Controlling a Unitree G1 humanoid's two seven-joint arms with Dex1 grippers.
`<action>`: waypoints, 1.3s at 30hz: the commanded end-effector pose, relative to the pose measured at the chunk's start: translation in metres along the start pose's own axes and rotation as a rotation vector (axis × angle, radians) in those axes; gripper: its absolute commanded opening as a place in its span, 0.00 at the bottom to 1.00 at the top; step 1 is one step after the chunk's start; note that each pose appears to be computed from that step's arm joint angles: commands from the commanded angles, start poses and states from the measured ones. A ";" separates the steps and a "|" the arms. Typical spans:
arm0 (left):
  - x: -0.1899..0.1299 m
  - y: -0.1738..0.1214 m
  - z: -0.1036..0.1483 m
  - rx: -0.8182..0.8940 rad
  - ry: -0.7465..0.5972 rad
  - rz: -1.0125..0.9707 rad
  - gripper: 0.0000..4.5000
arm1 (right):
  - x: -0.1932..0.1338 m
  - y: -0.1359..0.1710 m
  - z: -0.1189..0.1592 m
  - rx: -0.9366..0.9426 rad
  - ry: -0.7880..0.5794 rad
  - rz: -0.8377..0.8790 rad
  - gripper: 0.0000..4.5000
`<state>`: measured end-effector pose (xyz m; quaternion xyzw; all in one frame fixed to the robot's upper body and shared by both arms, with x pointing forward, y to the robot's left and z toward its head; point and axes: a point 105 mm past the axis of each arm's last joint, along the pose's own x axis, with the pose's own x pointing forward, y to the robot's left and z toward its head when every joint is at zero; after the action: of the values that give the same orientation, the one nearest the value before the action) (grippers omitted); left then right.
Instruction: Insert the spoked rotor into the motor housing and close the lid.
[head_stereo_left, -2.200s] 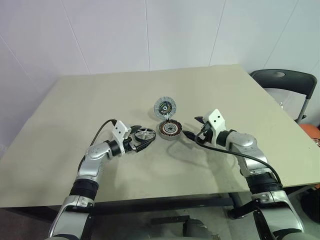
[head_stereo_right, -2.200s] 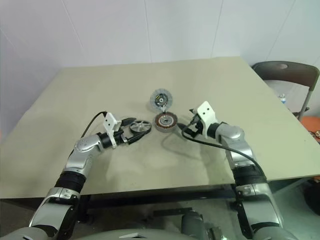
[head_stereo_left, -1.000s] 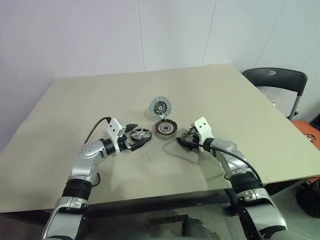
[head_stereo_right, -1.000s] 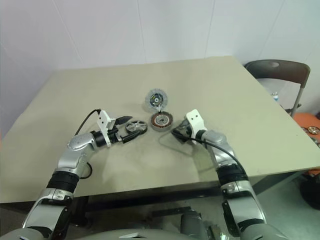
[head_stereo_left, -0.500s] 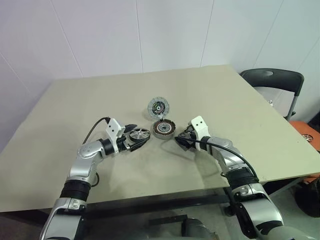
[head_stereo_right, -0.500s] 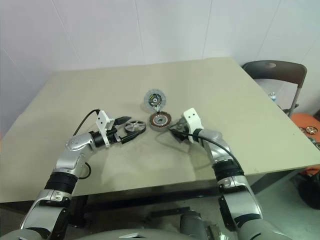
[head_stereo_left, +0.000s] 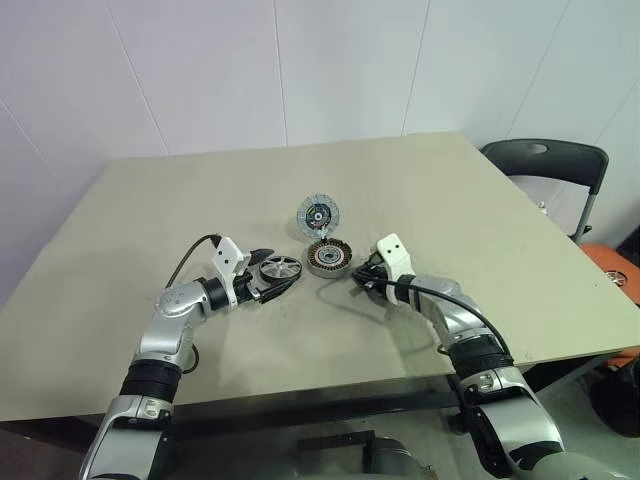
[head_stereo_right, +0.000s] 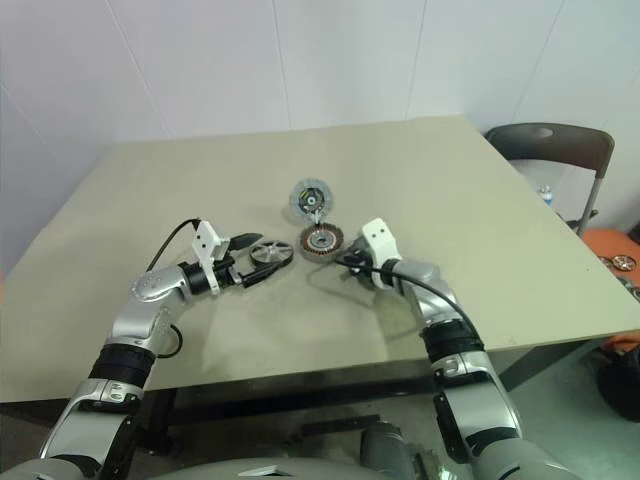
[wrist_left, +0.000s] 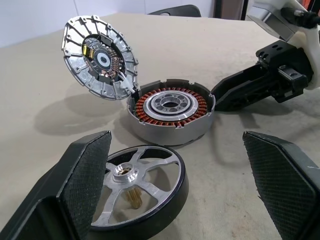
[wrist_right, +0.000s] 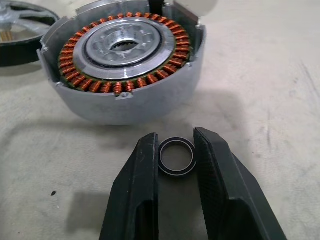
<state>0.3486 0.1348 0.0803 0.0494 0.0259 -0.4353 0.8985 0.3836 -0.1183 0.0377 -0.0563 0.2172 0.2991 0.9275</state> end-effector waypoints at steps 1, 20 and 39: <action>0.004 0.005 0.015 0.046 -0.033 0.000 1.00 | -0.008 -0.019 0.022 0.033 -0.088 -0.079 0.15; -0.002 0.007 0.005 0.033 -0.032 0.019 1.00 | 0.022 0.025 0.119 -0.056 -0.231 -0.034 0.15; -0.022 0.016 0.008 0.040 -0.025 0.096 1.00 | 0.060 0.069 0.092 -0.050 -0.073 0.118 0.15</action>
<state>0.3458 0.1565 0.0761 0.0592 0.0292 -0.3999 0.9142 0.4170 -0.0164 0.0756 -0.0475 0.2074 0.3483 0.9129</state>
